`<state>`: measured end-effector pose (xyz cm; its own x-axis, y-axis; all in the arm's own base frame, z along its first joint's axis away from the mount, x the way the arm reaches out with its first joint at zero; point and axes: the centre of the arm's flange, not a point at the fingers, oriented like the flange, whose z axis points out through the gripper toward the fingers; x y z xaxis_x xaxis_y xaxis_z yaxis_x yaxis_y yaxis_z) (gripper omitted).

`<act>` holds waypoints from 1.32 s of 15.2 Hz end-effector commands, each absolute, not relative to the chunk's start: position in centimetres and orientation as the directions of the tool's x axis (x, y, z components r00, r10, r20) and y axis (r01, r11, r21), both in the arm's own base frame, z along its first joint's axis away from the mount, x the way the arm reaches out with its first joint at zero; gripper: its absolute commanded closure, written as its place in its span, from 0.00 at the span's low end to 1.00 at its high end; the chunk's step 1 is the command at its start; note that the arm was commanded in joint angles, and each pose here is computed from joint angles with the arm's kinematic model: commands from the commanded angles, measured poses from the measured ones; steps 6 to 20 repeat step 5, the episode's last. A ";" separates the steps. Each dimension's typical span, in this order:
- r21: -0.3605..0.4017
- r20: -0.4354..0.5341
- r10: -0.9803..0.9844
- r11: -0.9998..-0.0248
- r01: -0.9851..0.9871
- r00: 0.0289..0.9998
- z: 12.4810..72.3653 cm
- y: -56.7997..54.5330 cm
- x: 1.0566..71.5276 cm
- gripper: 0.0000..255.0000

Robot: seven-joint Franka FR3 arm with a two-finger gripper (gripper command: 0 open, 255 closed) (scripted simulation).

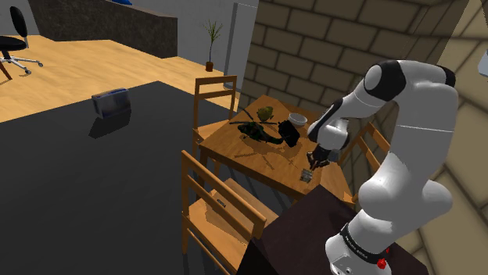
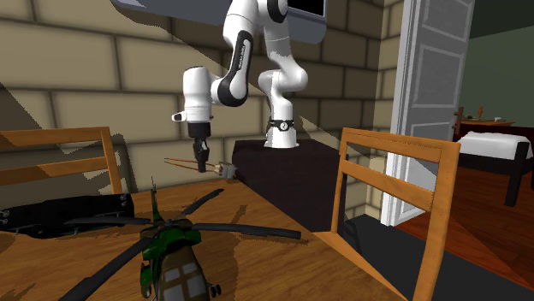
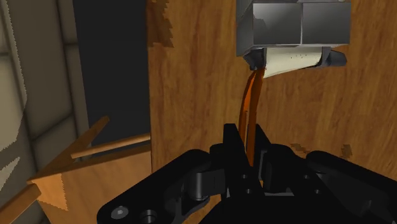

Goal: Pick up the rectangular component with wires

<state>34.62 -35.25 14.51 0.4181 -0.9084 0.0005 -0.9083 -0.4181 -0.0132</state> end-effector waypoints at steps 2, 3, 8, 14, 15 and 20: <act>-0.013 0.000 -0.908 -0.418 -0.908 0.418 16.1 -35.3 34.6 1.00; -0.013 0.000 -0.908 -0.418 -0.908 0.418 16.6 -35.3 34.6 1.00; -0.013 0.000 -0.908 -0.418 -0.908 0.418 16.7 -35.3 34.6 1.00; -0.013 0.000 -0.908 -0.418 -0.908 0.418 16.7 -35.3 34.6 1.00; -0.013 0.000 -0.908 -0.418 -0.908 0.418 16.7 -35.3 34.6 1.00; -0.013 0.000 -0.908 -0.418 -0.908 0.418 16.7 -35.3 34.6 1.00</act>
